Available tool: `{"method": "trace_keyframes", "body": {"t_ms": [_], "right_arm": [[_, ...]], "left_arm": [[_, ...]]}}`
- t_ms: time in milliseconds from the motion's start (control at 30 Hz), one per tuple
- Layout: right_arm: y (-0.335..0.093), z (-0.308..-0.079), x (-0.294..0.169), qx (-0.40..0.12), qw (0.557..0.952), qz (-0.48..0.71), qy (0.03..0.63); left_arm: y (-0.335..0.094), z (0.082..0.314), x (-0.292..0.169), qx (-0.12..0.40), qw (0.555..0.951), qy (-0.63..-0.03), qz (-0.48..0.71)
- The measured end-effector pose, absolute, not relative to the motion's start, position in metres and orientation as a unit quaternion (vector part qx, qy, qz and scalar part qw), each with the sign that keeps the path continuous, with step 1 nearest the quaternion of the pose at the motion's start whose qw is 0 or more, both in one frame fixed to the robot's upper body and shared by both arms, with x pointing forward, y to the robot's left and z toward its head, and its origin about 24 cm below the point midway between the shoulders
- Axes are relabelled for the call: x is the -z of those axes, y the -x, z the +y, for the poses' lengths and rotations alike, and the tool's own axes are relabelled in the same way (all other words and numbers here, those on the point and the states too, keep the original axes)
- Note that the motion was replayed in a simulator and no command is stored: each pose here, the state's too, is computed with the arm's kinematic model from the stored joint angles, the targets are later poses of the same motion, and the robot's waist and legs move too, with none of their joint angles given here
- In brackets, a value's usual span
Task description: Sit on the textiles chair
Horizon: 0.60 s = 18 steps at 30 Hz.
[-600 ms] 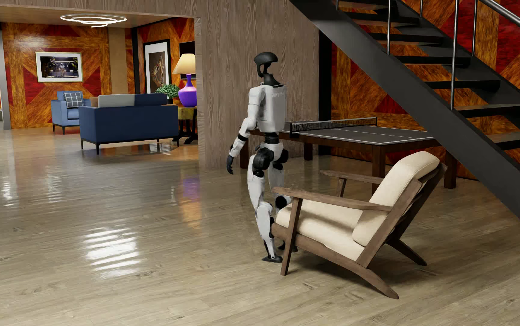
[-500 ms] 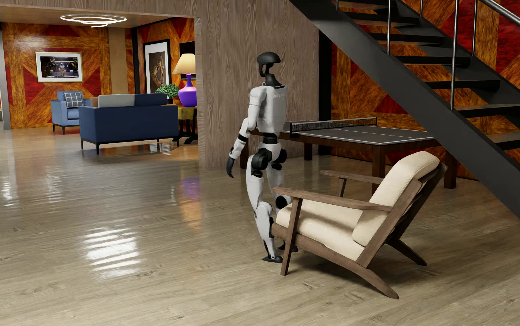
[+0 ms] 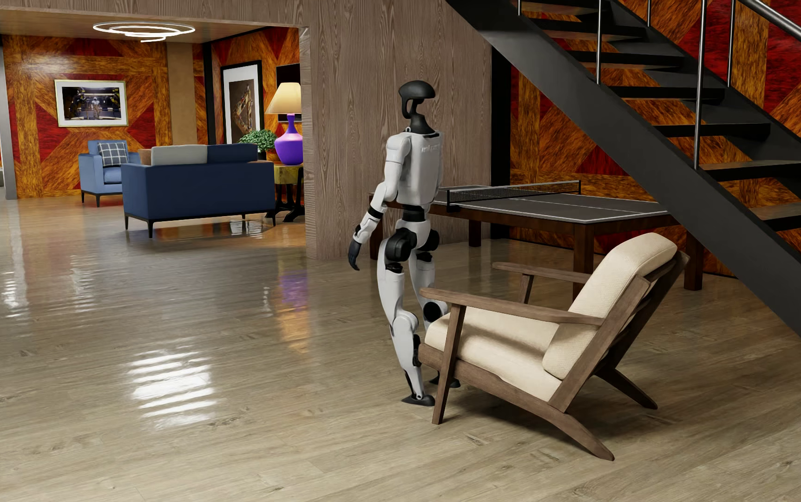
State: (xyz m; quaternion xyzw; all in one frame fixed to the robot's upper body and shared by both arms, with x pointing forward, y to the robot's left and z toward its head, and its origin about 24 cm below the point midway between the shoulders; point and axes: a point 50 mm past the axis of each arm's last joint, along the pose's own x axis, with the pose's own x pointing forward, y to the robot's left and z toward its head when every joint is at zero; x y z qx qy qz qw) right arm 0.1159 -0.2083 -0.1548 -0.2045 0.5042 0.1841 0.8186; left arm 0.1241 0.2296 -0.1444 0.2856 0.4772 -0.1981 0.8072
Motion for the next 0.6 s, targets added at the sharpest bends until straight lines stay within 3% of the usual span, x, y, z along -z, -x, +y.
{"method": "trace_keyframes", "body": {"t_ms": [200,367,500,600], "right_arm": [[-0.115,-0.215,0.155,-0.155,0.818,0.514,0.205],[-0.138,-0.202,0.149,-0.201,0.821,0.482,0.232],[-0.193,-0.181,0.128,-0.245,0.831,0.409,0.287],[-0.251,-0.159,0.089,-0.272,0.851,0.301,0.332]], "left_arm": [[-0.122,0.227,0.147,0.21,0.799,-0.29,0.483],[-0.138,0.229,0.143,0.192,0.803,-0.299,0.479],[-0.19,0.208,0.123,0.244,0.807,-0.351,0.407],[-0.25,0.177,0.082,0.319,0.798,-0.426,0.282]]}}
